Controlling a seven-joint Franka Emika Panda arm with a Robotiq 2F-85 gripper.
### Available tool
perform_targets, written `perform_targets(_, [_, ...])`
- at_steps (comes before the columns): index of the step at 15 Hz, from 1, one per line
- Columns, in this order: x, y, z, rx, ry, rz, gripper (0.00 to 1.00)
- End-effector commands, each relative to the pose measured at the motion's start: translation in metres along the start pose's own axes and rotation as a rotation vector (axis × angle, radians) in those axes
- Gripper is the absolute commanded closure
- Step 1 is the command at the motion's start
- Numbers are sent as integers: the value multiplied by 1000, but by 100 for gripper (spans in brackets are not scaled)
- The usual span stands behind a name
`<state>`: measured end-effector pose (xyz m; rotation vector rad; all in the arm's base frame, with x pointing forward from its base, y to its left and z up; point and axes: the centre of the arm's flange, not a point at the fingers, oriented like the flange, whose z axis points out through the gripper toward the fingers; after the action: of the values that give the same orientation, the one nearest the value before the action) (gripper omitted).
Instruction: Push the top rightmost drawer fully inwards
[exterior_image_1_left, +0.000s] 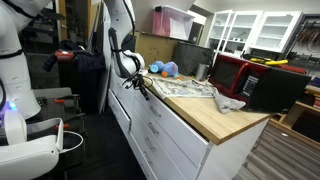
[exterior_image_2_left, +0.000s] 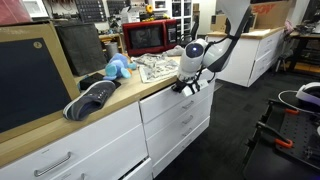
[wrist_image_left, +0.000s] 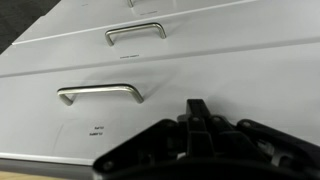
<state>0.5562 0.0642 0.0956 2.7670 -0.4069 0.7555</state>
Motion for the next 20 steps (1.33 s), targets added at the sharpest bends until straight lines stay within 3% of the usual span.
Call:
perform_targets(1, [25, -25, 25, -1, 53, 21, 100])
perform_targets(4, [27, -24, 18, 11, 14, 55, 100])
perform_targets(5, [24, -19, 5, 22, -34, 70, 74])
perform_targets(7, [20, -11, -14, 51, -101, 87, 66])
perform_targets(12, [1, 29, -73, 93, -310, 142, 29])
perform_targets(15, [-6, 65, -104, 50, -411, 178, 5])
perform_targets(16, [-8, 75, -112, 41, -443, 191, 1])
perform_targets(20, [-11, 112, -142, 25, -558, 220, 0])
